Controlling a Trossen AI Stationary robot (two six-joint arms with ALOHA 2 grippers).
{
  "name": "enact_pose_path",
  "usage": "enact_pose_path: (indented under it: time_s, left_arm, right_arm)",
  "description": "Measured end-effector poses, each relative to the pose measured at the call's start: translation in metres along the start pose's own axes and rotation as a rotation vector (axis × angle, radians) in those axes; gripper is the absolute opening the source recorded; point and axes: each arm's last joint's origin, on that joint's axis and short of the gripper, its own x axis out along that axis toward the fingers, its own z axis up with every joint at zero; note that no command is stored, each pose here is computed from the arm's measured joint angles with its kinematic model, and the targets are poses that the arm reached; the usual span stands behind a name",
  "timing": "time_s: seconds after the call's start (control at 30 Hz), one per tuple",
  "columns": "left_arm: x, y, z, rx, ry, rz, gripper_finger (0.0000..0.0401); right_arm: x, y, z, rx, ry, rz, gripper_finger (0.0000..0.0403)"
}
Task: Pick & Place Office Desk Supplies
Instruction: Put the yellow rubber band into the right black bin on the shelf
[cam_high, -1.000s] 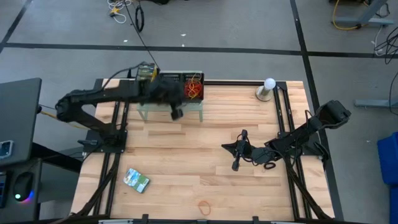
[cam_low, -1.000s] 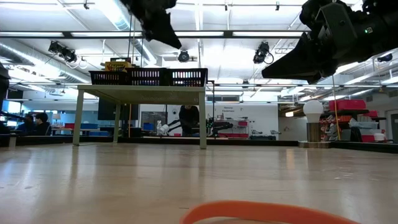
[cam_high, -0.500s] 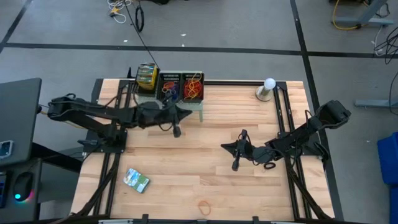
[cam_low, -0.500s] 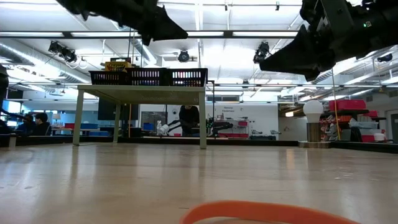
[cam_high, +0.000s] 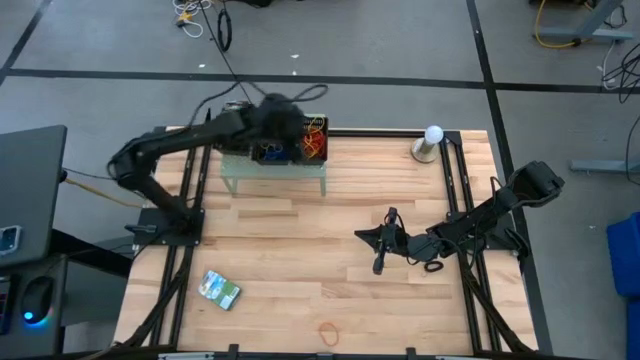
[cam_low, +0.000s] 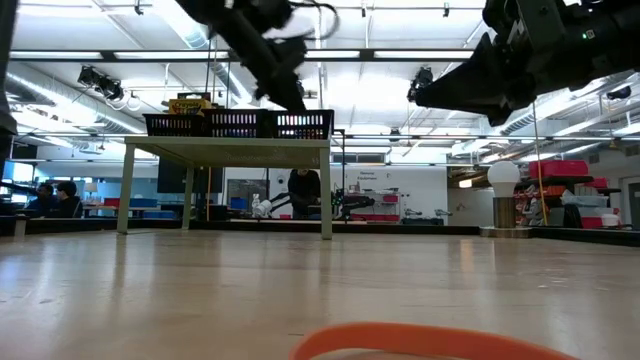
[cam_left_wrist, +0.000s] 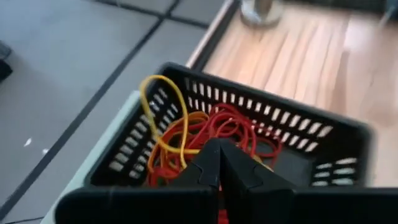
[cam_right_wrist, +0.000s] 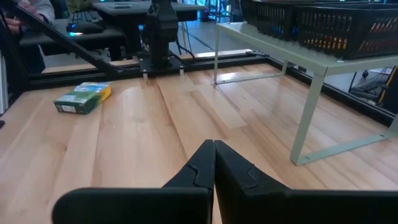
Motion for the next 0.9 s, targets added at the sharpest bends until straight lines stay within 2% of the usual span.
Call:
enact_pose_path:
  time_s: [0.2,0.5,0.9]
  left_arm:
    - [0.029,-0.001,0.018,0.080,0.118,0.053,0.0004]
    - [0.051,0.000,0.017,0.127,0.235,0.117,0.0005]
    - [0.047,-0.008,0.008,0.160,0.330,0.070,0.0006]
  right_arm:
    - [0.000,0.000,-0.001,-0.007,0.007,0.000,0.0007]
    - [0.000,0.000,-0.001,-0.015,0.012,0.001,0.0007]
    - [0.000,0.000,-0.002,-0.021,0.020,0.002,0.0007]
